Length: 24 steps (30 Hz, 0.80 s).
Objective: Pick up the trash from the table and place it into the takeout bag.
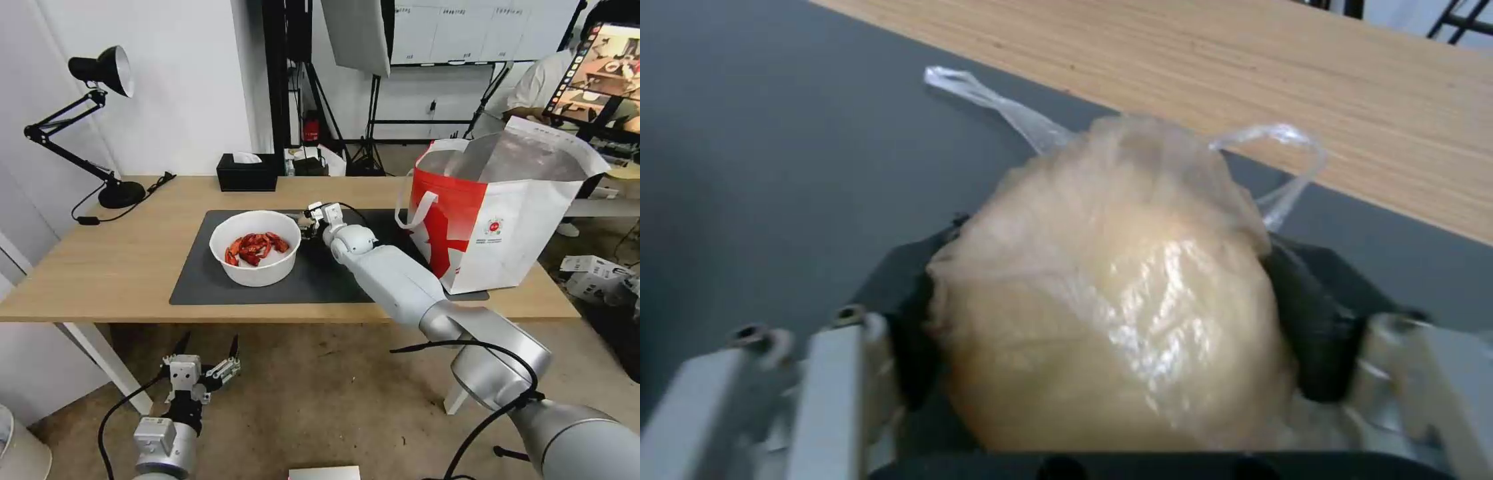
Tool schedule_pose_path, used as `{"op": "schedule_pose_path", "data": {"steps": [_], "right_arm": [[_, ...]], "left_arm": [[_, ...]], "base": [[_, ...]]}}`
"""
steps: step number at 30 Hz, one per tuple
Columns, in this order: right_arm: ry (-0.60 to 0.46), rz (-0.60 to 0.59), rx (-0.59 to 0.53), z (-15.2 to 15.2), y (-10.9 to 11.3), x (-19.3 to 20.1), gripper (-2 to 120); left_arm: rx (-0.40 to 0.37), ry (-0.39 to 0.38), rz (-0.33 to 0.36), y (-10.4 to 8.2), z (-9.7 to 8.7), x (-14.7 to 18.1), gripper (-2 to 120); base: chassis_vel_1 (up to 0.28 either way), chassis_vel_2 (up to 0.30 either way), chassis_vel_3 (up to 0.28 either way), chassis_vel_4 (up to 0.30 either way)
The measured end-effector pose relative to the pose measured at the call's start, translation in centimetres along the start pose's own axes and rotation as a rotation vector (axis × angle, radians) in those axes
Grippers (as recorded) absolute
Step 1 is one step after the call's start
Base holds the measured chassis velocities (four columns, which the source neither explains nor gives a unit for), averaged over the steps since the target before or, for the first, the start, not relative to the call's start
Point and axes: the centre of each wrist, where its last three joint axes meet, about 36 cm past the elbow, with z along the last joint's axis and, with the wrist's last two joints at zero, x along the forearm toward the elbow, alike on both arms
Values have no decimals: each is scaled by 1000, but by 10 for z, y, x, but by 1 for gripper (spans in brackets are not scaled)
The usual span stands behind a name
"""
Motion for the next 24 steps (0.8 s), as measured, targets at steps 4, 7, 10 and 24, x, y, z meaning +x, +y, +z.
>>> {"op": "schedule_pose_path", "data": {"steps": [4, 7, 10, 24], "right_arm": [[10, 23, 3, 0, -3, 2, 59], [17, 37, 6, 2, -6, 5, 45], [17, 43, 8, 4, -9, 8, 36], [-351, 96, -6, 12, -4, 151, 8]], "left_arm": [[2, -1, 2, -1, 0, 0, 100], [5, 0, 4, -2, 0, 0, 100], [5, 0, 5, -2, 0, 0, 100], [6, -11, 6, -4, -4, 2, 100]], "base": [[0, 0, 0, 0], [0, 0, 0, 0], [0, 0, 0, 0], [0, 0, 0, 0]]}}
